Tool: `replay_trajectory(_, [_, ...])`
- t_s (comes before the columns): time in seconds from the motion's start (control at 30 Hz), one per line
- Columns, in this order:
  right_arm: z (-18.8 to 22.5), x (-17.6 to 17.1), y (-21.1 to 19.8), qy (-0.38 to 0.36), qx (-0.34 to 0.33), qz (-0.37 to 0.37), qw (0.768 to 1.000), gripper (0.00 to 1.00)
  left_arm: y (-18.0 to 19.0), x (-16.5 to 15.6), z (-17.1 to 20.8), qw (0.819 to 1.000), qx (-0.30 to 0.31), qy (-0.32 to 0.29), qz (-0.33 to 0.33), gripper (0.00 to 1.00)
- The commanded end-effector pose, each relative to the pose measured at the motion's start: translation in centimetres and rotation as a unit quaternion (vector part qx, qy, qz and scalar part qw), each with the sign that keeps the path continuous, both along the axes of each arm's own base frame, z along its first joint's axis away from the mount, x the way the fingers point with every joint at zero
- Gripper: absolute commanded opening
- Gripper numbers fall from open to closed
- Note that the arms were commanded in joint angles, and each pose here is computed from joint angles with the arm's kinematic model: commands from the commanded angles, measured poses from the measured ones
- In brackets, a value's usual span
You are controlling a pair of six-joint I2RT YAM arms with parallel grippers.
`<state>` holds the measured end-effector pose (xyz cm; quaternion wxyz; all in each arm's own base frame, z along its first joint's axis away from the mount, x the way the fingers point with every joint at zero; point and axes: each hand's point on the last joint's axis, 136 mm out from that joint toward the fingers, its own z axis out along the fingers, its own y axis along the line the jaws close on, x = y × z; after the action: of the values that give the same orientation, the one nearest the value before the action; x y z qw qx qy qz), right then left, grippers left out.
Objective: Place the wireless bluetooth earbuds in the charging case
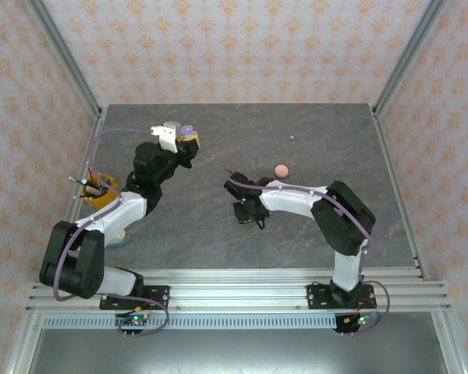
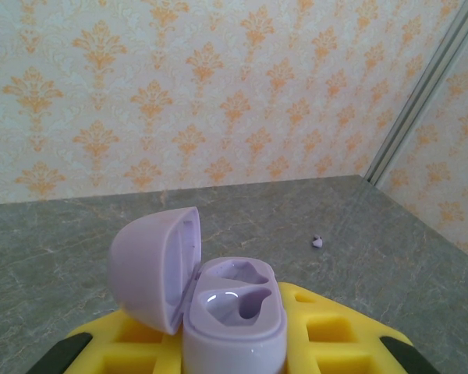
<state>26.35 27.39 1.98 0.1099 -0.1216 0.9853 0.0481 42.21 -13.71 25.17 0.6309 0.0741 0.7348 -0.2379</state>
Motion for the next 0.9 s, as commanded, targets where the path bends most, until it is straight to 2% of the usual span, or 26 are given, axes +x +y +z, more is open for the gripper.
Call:
replay_trajectory(0.0, [-0.3, 0.6, -0.6, -0.006, -0.028, -0.004, 1.000, 0.33, -0.4, 0.2, 2.0, 1.000, -0.009, -0.026, -0.003, 0.00])
replay_trajectory(0.53, [-0.5, 1.8, -1.4, -0.005, -0.030, -0.021, 0.999, 0.30, -0.4, 0.2, 2.1, 1.000, -0.009, -0.027, -0.005, 0.00])
replay_trajectory(0.87, [-0.5, 0.9, -1.4, 0.022, -0.029, -0.034, 0.999, 0.29, -0.4, 0.3, 2.3, 1.000, -0.009, -0.029, -0.005, 0.00])
